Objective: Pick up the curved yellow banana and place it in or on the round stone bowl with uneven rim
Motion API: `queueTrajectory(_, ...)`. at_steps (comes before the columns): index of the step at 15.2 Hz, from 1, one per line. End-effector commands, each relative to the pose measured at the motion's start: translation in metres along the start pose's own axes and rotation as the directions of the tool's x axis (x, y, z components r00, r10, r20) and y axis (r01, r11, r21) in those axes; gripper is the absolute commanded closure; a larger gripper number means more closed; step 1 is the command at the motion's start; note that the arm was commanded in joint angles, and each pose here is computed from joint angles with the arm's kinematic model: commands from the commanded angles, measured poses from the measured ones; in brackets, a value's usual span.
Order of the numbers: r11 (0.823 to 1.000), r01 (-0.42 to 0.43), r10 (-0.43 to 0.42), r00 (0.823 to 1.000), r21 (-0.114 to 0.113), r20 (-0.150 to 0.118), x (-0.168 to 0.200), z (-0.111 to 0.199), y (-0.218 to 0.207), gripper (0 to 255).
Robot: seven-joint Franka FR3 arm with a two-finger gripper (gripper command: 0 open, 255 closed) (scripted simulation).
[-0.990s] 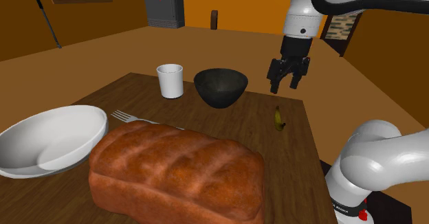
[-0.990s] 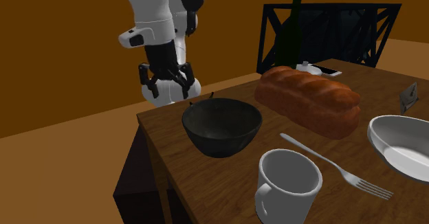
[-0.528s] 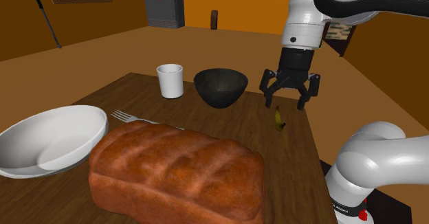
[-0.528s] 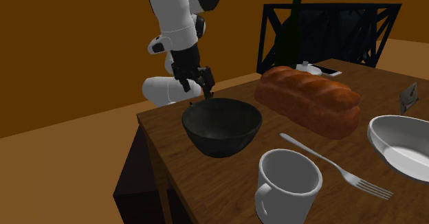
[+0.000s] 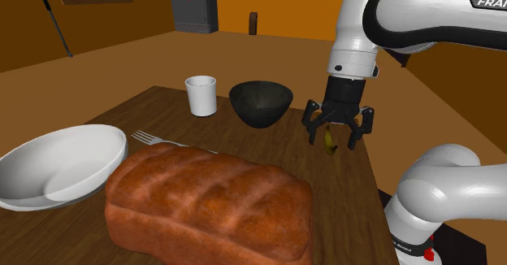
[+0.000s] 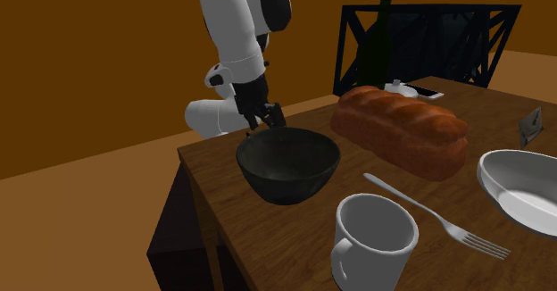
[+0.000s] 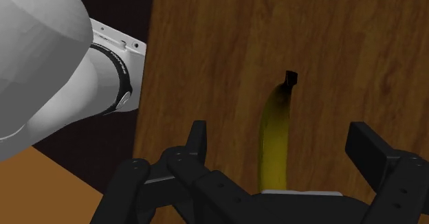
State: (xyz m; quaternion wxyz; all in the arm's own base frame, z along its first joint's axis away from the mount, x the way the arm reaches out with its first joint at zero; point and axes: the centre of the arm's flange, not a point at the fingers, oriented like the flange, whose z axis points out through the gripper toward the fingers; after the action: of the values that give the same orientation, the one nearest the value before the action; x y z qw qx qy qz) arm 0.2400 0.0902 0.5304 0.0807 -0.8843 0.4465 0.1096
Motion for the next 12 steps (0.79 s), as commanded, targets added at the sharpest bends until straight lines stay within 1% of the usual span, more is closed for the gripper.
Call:
queueTrajectory(1, 1.0, -0.001, 0.001, 1.0, 0.0, 0.0, -0.0004, 0.007, -0.0004, 0)
queueTrajectory(8, 1.0, -0.001, 0.001, 1.0, 0.0, 0.0, -0.0004, 0.007, -0.0004, 0)
queueTrajectory(9, 1.0, -0.001, 0.001, 1.0, 0.0, 0.0, -0.0004, 0.007, -0.0004, 255)
queueTrajectory(12, 1.0, -0.001, 0.001, 1.0, 0.0, 0.0, -0.0004, 0.0074, -0.0006, 255)
